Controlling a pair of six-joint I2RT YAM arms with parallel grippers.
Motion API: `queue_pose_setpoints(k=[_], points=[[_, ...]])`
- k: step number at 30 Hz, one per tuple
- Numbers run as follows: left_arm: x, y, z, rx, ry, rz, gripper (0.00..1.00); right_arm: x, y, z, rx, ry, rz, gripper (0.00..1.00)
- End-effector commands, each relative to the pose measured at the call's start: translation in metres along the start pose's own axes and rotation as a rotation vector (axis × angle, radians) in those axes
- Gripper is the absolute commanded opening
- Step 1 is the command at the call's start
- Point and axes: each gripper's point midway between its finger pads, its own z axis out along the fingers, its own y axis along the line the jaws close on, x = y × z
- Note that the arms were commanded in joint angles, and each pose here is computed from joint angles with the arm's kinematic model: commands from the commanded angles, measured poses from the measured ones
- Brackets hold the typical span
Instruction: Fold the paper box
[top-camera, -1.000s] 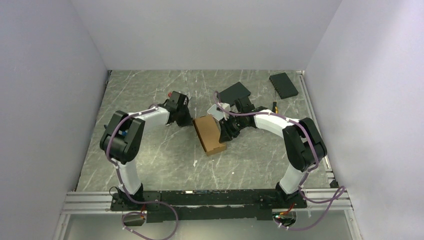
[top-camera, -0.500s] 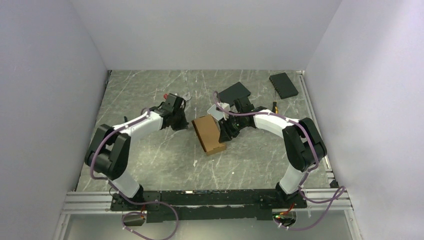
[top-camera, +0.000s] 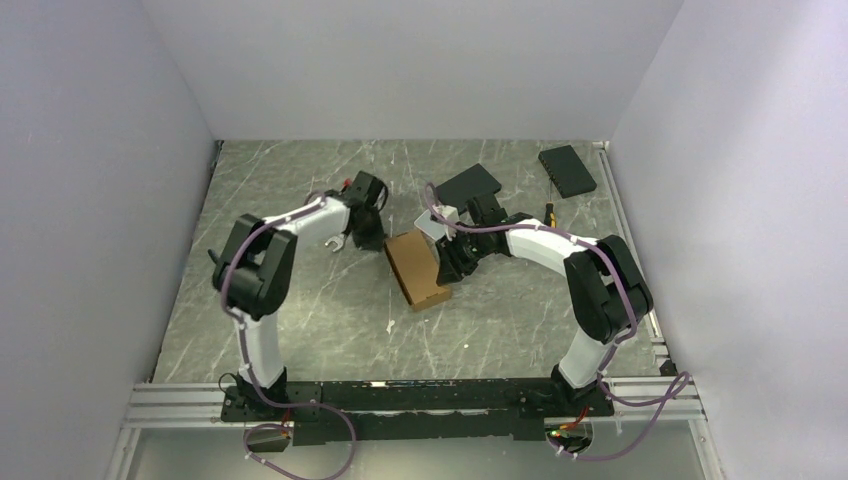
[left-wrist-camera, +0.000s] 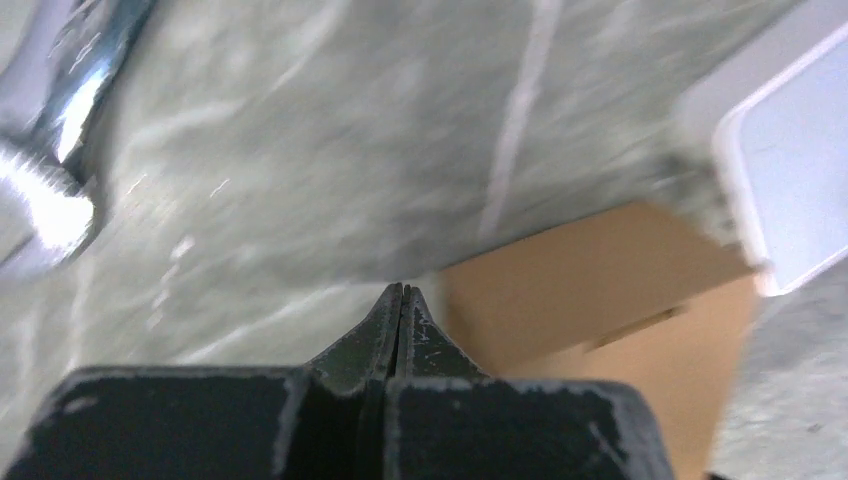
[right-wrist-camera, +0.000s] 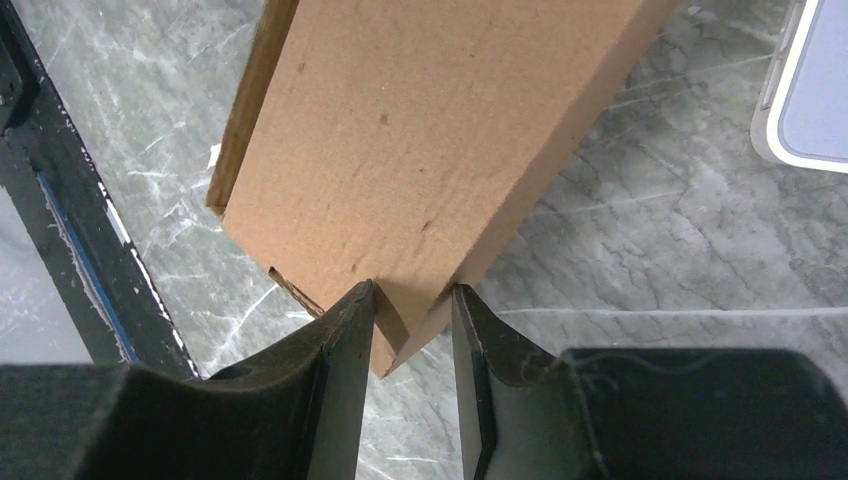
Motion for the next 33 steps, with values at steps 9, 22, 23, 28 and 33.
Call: queue_pose_setpoints(k=[9,22,23,28,33], points=[[0.007,-0.108,-0.017,0.169,0.010,0.240,0.00,0.028,-0.026,0.011,0.121,0.107,-0.030,0.36],[0.037,-0.039,-0.073,0.223,-0.042,0.145,0.02,0.026,-0.030,0.008,0.139,0.098,-0.023,0.39],[0.045,-0.039,-0.073,0.250,-0.025,0.130,0.01,0.027,-0.030,0.008,0.137,0.099,-0.021,0.39],[0.078,-0.037,-0.058,0.249,0.057,0.099,0.00,0.027,-0.030,0.008,0.134,0.099,-0.020,0.39],[0.096,-0.074,-0.046,0.272,0.100,0.158,0.00,0.028,-0.029,0.010,0.129,0.101,-0.022,0.39]])
